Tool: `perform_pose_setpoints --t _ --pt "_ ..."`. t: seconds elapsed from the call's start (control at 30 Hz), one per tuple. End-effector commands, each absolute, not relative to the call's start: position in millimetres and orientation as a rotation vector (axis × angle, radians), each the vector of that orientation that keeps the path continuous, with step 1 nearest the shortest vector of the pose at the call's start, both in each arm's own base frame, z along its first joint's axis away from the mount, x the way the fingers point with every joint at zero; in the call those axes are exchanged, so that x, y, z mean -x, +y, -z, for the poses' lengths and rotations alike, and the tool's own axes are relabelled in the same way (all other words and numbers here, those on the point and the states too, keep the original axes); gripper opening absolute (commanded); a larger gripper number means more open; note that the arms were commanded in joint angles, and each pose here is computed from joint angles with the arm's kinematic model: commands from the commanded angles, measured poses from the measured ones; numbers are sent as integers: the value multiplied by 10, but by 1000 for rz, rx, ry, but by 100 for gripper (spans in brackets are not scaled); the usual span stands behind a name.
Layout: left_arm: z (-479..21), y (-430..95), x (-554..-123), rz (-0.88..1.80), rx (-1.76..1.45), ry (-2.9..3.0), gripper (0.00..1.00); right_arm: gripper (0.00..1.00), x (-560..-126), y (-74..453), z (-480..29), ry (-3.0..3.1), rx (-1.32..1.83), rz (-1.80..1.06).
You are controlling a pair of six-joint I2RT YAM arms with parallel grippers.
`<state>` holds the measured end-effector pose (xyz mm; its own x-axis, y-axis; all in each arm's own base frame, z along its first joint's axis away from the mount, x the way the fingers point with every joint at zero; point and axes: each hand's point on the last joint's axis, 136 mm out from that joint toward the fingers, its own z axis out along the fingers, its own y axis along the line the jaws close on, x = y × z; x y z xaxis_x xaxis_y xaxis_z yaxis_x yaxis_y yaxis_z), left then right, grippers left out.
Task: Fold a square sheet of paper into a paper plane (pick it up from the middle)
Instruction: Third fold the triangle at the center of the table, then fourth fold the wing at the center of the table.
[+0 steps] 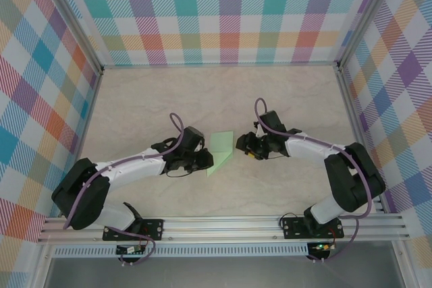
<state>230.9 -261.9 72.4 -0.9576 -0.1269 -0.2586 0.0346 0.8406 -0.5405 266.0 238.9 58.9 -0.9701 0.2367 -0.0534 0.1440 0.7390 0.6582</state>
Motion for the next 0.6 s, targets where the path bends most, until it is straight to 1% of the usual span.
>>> perform_pose_setpoints --t 0.0,0.13,0.2,0.27,0.37,0.57 --pt "-825 -2701 -2465 817 80 2666 17 53 -2614 2562 -640 2796 -350 -1198" --pt "-798 -2707 -2545 781 104 2665 17 54 -2600 2686 -580 2825 -292 -1240" --pt "-778 -2693 -2560 768 120 2665 18 53 -2608 2761 -564 2828 -256 -1279" --pt "-755 -2675 -2559 754 130 2671 19 50 -2622 2816 -542 2834 -218 -1293" --pt "-706 -2628 -2550 725 146 2684 19 44 -2633 2877 -527 2836 -156 -1307" --pt "-620 -2555 -2561 676 171 2707 19 38 -2651 2963 -514 2835 -74 -1351"
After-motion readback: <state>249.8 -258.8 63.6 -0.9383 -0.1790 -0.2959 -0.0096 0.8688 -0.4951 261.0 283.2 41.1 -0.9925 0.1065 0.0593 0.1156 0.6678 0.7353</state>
